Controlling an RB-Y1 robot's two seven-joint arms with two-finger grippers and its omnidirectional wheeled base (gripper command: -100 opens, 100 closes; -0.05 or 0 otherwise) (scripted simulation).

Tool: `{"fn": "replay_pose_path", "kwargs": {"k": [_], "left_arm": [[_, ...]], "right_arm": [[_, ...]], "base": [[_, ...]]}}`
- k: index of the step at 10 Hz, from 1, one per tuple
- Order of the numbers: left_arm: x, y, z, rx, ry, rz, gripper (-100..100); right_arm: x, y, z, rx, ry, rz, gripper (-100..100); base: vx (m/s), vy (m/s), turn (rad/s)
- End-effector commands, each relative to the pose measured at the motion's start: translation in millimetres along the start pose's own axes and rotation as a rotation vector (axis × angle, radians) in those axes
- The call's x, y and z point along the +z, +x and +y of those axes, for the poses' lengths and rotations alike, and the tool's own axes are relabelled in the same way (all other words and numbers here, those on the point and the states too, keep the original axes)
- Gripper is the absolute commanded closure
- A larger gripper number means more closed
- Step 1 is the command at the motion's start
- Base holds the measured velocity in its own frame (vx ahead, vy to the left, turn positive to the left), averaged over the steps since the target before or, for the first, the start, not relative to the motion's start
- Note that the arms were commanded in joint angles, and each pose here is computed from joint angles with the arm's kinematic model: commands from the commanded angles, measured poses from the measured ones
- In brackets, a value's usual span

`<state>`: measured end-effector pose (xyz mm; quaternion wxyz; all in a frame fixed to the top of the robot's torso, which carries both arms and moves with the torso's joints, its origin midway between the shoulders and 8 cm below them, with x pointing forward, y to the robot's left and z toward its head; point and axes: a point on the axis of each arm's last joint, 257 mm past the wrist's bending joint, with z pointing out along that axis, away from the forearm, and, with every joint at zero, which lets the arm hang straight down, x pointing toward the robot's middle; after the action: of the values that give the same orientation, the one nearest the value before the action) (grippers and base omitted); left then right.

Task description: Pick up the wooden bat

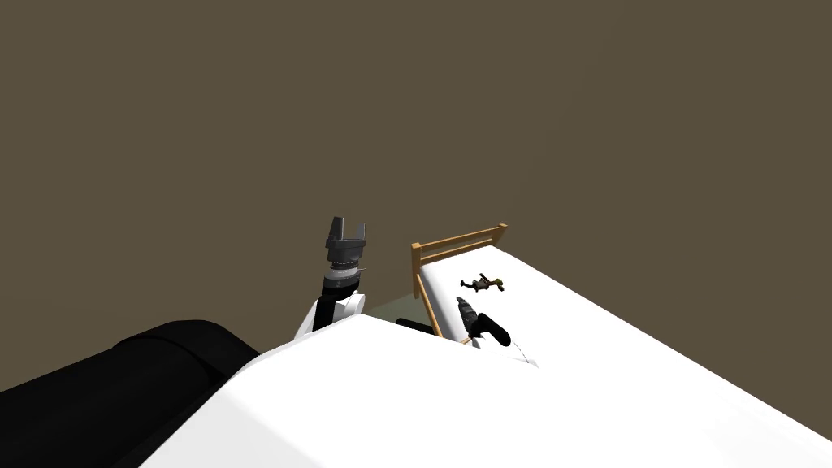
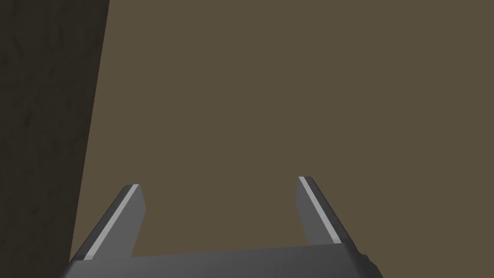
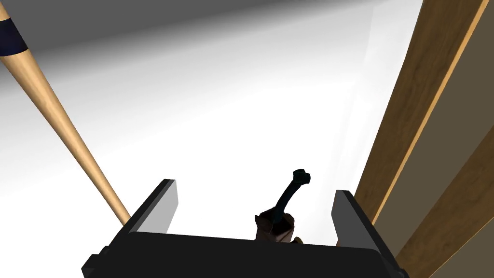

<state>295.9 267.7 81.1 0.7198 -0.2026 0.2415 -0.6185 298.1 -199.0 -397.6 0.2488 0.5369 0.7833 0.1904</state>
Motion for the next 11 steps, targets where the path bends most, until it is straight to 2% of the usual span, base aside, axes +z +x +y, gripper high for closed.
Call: {"fn": "replay_pose_path", "kwargs": {"k": [1,2,3,8,9,11], "left_arm": [[0.0,0.0,0,0.000,0.000,0.000,0],[0.0,0.0,0,0.000,0.000,0.000,0],[0.0,0.0,0,0.000,0.000,0.000,0],[0.0,0.0,0,0.000,0.000,0.000,0],[0.0,0.0,0,0.000,0.000,0.000,0],[0.0,0.0,0,0.000,0.000,0.000,0]], "right_arm": [[-1.6,5,-13,0.005,0.042,0.011,-100],[-0.2,11,-30,0.016,0.094,0.026,-100],[-0.4,11,-32,0.016,0.104,0.028,-100],[-6.5,40,-113,0.081,0.369,0.098,-100],[-7.5,41,-115,0.081,0.379,0.100,-100],[-13.7,51,-140,0.104,0.468,0.121,-100]], "base": [[0.005,-0.033,0.088],[0.002,-0.027,0.190],[0.001,-0.026,0.074],[0.003,-0.037,0.238],[0.007,-0.018,0.060],[0.011,-0.011,0.184]]}}
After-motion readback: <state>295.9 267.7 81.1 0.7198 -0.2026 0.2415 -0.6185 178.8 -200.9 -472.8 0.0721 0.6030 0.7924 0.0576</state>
